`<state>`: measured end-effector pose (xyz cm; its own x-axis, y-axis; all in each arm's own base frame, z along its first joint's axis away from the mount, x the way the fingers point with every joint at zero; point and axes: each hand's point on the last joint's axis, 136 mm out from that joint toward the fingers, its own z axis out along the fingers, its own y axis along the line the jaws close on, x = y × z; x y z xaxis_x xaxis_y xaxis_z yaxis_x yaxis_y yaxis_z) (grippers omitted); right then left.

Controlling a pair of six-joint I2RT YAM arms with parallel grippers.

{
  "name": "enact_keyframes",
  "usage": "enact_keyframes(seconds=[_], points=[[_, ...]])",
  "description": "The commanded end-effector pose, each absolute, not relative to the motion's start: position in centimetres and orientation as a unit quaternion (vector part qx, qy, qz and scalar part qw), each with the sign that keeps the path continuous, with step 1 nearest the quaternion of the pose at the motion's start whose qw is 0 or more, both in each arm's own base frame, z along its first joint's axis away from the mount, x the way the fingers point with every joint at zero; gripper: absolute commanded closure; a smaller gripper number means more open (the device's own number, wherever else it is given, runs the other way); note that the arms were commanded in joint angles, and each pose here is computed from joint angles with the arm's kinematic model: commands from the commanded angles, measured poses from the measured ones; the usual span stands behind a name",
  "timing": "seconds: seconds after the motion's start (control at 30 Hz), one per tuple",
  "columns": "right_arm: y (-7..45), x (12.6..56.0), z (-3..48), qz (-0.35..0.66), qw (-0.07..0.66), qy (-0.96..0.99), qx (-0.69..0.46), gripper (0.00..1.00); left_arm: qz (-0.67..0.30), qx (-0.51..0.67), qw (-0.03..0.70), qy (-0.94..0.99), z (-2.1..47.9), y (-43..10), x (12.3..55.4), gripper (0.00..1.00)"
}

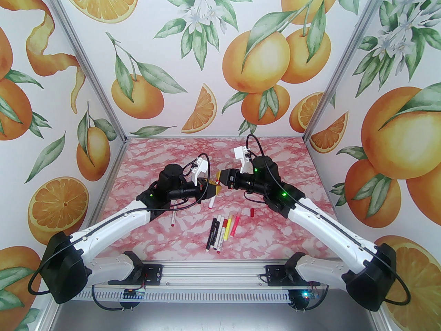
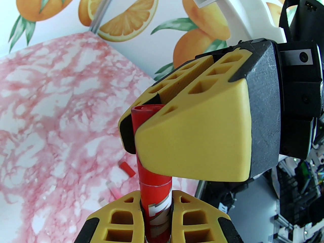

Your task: Open the pen caps

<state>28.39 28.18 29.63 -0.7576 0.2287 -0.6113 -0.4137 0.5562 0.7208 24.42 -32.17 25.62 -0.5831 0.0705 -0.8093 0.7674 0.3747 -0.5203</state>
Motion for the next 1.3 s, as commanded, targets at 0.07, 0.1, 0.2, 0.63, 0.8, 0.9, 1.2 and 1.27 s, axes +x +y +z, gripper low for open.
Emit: enact_keyframes(seconds=[0.07, 0.1, 0.2, 0.63, 0.8, 0.9, 1.2, 1.27], points=[[24.6, 32.4, 38.5, 0.488, 0.531, 0.692, 0.007, 1.0, -0.497, 0.312, 0.238, 0.774, 20.8, -32.7, 19.9, 1.0], [24.5, 32.5, 38.7, 0.492, 0.539, 0.683, 0.009, 1.0, -0.502, 0.31, 0.238, 0.772, 21.0, -32.8, 20.0, 1.0], [24.4, 32.4, 39.5, 0.503, 0.564, 0.655, 0.015, 1.0, -0.516, 0.305, 0.238, 0.765, 21.5, -33.1, 19.9, 1.0], [24.7, 31.7, 42.0, 0.503, 0.603, 0.62, 0.014, 1.0, -0.513, 0.304, 0.236, 0.767, 20.9, -33.2, 20.0, 1.0], [24.7, 31.9, 42.5, 0.498, 0.59, 0.635, 0.009, 1.0, -0.481, 0.31, 0.234, 0.786, 19.2, -32.4, 20.0, 1.0], [24.3, 32.0, 42.8, 0.494, 0.593, 0.636, 0.008, 1.0, -0.483, 0.31, 0.232, 0.786, 18.9, -32.4, 19.8, 1.0], [22.7, 33.0, 44.0, 0.493, 0.618, 0.612, 0.025, 1.0, -0.494, 0.306, 0.229, 0.781, 18.8, -32.9, 19.4, 1.0], [22.5, 33.2, 44.2, 0.492, 0.623, 0.607, 0.032, 1.0, -0.491, 0.306, 0.228, 0.783, 18.5, -33.0, 19.3, 1.0]])
